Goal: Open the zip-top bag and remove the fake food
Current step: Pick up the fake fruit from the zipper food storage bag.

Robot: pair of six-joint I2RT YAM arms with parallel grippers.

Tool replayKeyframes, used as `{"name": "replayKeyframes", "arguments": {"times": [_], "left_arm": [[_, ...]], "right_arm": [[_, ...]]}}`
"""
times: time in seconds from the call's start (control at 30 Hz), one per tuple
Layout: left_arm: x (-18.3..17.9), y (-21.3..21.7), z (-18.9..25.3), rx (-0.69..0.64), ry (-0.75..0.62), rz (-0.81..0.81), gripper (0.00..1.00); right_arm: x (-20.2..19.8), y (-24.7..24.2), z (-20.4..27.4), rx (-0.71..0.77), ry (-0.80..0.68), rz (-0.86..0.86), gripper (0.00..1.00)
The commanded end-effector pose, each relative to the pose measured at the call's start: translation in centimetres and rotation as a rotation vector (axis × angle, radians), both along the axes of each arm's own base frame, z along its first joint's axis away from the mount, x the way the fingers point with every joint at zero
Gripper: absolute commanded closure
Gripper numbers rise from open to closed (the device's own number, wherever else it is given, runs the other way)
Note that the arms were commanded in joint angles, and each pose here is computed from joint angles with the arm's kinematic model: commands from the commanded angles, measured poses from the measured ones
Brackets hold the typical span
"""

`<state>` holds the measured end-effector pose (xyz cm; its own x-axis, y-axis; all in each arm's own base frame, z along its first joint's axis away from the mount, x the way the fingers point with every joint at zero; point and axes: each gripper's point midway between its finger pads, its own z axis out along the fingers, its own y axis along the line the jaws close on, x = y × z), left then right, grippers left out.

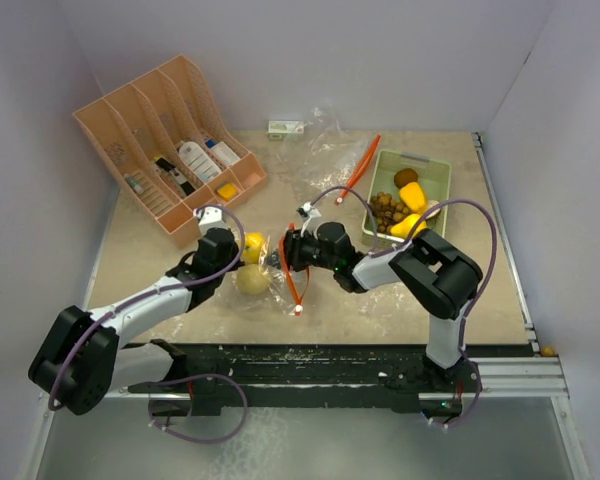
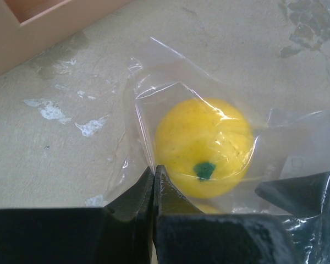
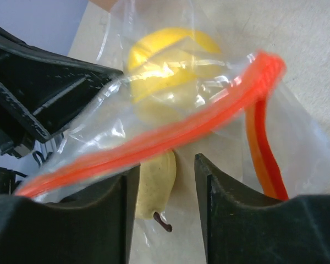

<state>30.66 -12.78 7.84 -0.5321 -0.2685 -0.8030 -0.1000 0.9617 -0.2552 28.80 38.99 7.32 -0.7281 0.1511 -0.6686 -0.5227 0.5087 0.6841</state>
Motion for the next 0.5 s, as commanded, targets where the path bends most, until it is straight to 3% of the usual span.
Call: {"name": "replayKeyframes", "arguments": {"times": [0.0,0.07,0.13,0.3,0.47], "left_arm": [[-0.3,0.9,-0.1,0.022,-0.003,0.034,1.00],[-0.2,1.0,-0.5,0.030,0.003,0.036,1.00],[-0.1,0.8,-0.6,0.030,0.008,0.032,1.00],[0.3,0.7,-0.8,0.038,0.007,0.030,1.00],[0.7,1.0,-0.5,0.067,-0.001,0.031,1.00]], "right_arm": [[-0.4,1.6,1.9,0.090,-0.018,0.056,0.47],[-0.6,1.5,1.4,0.082,-0.007,0.059,0.39],[-1.0,1.2,1.0,0.082,0.004,0.064,0.38],[-2.6,0.2,0.5,0.102,0.014,0.079,0.49],[-3.5,-0.4,-0.1,0.114,0.032,0.088,0.52]]}}
